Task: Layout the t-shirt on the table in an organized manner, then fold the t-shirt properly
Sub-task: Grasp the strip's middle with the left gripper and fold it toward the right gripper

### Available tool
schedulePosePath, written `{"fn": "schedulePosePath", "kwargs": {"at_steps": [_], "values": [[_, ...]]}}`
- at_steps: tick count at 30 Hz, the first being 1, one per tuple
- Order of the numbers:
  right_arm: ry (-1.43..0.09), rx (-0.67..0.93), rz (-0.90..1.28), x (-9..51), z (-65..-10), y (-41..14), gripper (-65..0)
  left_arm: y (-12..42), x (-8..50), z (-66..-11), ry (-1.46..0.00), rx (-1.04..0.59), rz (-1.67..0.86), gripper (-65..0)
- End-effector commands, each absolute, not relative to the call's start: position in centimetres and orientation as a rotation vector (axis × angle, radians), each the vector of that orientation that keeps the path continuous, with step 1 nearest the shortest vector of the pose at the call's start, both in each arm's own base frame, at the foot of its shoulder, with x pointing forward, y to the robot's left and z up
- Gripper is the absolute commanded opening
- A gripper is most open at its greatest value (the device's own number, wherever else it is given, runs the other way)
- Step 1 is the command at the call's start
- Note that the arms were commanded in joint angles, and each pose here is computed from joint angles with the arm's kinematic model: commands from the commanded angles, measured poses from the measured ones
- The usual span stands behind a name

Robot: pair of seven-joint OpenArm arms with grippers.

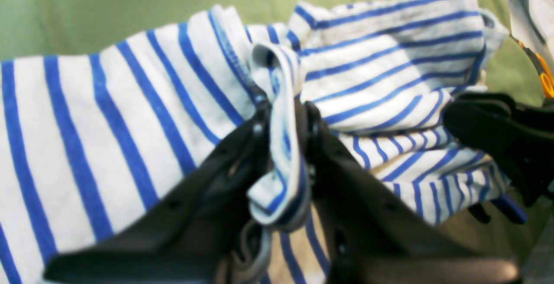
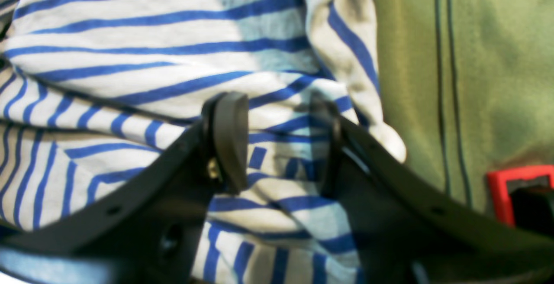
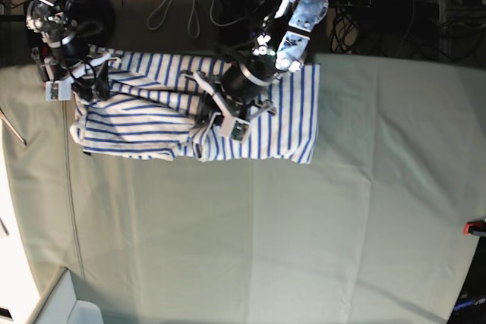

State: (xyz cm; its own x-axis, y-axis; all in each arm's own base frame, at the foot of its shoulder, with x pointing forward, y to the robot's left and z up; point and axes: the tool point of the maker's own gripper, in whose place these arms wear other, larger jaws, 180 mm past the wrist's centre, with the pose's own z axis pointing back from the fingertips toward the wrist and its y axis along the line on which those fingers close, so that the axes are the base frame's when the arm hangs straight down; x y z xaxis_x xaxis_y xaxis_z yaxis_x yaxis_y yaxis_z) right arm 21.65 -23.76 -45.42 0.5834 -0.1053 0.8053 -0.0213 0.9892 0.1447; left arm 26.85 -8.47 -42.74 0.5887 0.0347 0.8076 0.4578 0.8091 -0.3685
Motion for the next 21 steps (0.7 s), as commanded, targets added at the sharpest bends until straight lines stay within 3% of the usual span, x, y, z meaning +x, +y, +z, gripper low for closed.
{"fn": "schedulePosePath", "kwargs": {"at_steps": [1,7,10,13,21], "values": [[-1.036,0.108,-0.059,22.6,-43.0,-25.4,-40.6,-9.7,27.2,-41.3,-0.959,-0.638,-0.276,-60.4],[-1.165,0.018,-0.108,24.3,-38.6,-27.5,-28.8,-11.0,25.5,-41.3,-0.943,-0.666,-0.346,-29.1],[-1.178,0.019,-0.106,24.9,-38.3,-27.5,-26.0,-11.4,25.3,-40.7,-0.956,-0.681,-0.373,-18.2],[-1.161,0.029,-0.115,24.7,-38.9,-27.3,-26.0,-11.3,25.3,-39.2,-0.996,-0.690,-0.392,-13.4],[-1.041,0.082,-0.177,24.5,-43.3,-27.8,-26.1,-8.1,26.6,-34.3,-1.145,-0.662,-0.353,-13.2]]}}
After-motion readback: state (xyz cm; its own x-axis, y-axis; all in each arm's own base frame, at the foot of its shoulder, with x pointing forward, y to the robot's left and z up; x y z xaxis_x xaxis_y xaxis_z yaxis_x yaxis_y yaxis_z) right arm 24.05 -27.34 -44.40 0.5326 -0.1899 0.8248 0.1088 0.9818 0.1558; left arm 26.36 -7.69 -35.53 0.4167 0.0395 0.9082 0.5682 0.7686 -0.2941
